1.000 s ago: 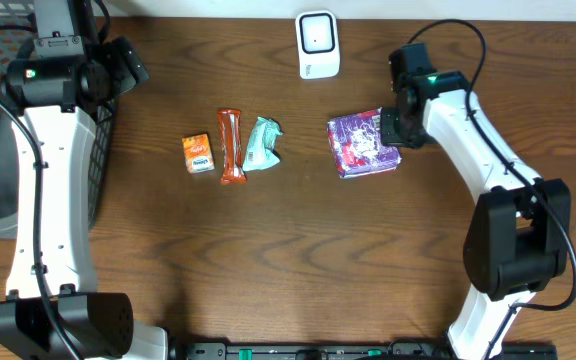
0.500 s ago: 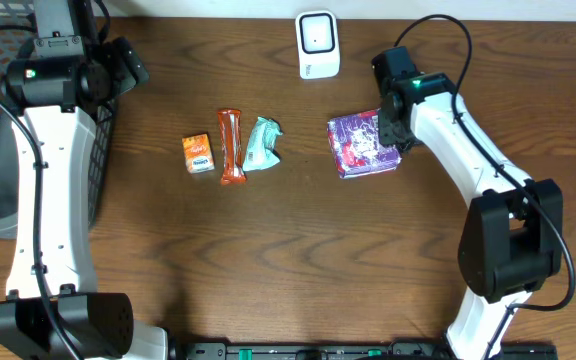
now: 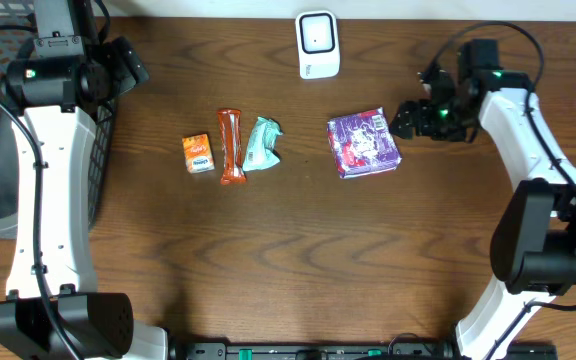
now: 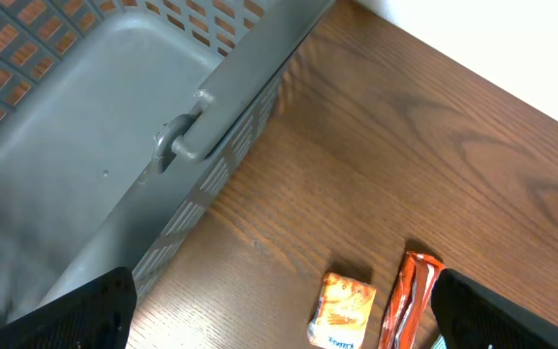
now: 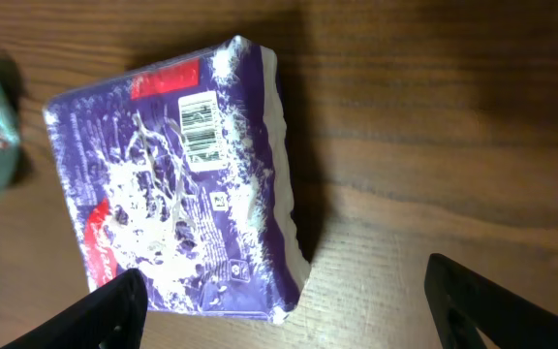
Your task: Scan the item barcode
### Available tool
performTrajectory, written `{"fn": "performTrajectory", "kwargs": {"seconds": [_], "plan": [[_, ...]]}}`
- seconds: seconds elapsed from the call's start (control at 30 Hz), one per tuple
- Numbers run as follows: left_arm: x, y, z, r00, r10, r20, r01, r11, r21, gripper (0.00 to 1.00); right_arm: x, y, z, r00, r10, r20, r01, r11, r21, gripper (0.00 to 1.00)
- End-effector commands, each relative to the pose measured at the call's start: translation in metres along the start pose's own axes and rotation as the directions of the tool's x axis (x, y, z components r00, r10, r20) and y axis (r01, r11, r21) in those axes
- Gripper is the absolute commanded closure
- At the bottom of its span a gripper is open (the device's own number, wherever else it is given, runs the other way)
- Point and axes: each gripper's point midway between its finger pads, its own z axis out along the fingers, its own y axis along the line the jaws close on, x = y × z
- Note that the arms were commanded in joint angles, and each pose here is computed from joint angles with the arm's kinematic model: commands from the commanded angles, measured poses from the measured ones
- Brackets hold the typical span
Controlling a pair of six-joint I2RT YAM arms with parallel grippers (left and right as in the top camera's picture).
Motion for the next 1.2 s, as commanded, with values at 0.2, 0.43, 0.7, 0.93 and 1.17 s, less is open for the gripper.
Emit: {"fn": "performTrajectory", "kwargs": {"seconds": [0.2, 0.43, 0.7, 0.93, 1.17], "plan": [[-0.006, 0.009, -0.006, 0.999, -0.024, 0.024, 0.024, 0.999, -0.020, 0.02, 0.019, 0.011, 0.021, 0.999, -0.028, 0.025, 0.032, 0.981, -0.190, 0.14], [-0.006, 0.009, -0.006, 0.999, -0.024, 0.024, 0.024, 0.999, -0.020, 0.02, 0.033, 0.015, 0.038, 0.999, -0.030, 0.033, 0.038, 0.968, -0.248, 0.17], [-0.006, 0.009, -0.006, 0.999, -0.024, 0.024, 0.024, 0.999, -0.020, 0.02, 0.051, 0.021, 0.057, 0.997, -0.036, 0.063, 0.055, 0.943, -0.330, 0.44], [-0.006, 0.009, -0.006, 0.999, -0.024, 0.024, 0.024, 0.999, -0.020, 0.02, 0.044, 0.021, 0.056, 0.997, 0.016, 0.075, 0.010, 0.944, -0.331, 0.99], [-0.006, 0.009, -0.006, 0.999, -0.024, 0.024, 0.024, 0.999, -0.020, 0.02, 0.011, 0.014, 0.033, 0.991, 0.023, 0.135, 0.004, 0.980, -0.197, 0.99]]}}
